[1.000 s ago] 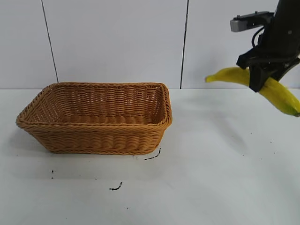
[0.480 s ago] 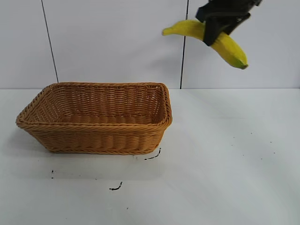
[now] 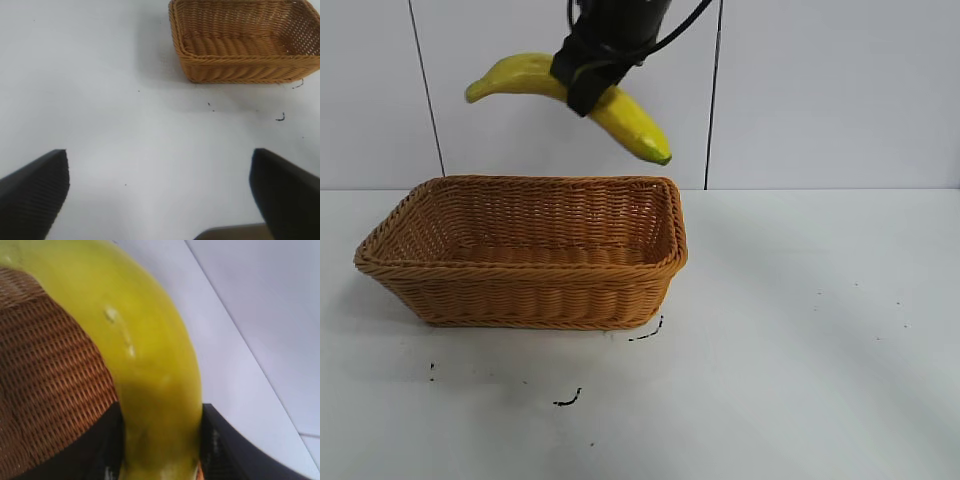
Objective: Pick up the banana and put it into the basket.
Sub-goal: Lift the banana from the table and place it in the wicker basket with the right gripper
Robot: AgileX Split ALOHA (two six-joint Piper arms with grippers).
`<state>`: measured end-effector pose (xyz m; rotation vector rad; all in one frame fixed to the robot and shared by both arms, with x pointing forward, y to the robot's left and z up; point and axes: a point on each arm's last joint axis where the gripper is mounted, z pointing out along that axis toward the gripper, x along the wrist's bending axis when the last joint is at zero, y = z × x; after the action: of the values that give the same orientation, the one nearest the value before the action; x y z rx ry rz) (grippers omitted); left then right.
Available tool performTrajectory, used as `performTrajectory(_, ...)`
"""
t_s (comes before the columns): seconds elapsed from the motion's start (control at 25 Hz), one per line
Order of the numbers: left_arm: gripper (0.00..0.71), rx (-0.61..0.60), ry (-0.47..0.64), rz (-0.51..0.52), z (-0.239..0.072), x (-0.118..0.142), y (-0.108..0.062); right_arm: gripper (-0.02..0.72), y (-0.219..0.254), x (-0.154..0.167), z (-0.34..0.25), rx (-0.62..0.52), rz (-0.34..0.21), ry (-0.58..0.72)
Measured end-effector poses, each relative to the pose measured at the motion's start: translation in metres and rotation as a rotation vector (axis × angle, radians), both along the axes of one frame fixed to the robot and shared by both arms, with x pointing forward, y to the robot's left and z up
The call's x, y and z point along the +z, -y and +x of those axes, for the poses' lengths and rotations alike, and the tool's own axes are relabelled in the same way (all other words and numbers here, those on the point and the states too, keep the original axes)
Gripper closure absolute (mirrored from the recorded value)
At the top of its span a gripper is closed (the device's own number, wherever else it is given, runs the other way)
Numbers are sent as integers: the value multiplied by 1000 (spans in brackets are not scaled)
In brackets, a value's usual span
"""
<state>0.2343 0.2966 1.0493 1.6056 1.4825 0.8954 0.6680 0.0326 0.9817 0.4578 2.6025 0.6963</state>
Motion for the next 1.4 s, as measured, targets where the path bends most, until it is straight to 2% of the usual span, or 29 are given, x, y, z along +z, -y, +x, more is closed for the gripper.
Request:
performTrajectory(0.24, 15, 0, 0, 0, 0, 0, 0, 385, -4, -35, 5, 1, -28, -28)
performTrajectory(0.64, 15, 0, 0, 0, 0, 0, 0, 374, -4, -35, 8, -3, -13, -9)
performTrajectory(0.72, 15, 0, 0, 0, 0, 0, 0, 269, -4, -35, 8, -3, -13, -9)
performTrajectory(0.8, 15, 0, 0, 0, 0, 0, 0, 113, -4, -35, 8, -3, -12, -8)
performTrajectory(0.84, 15, 0, 0, 0, 0, 0, 0, 71, -4, -35, 8, -3, -12, -8)
performTrajectory(1.0, 15, 0, 0, 0, 0, 0, 0, 19, -4, -33, 7, -11, -7, -13)
performTrajectory(1.2, 15, 0, 0, 0, 0, 0, 0, 14, 1, -17, 2, -165, 39, -128)
performTrajectory(1.4, 15, 0, 0, 0, 0, 0, 0, 14, 19, 20, 9, -371, 114, -219)
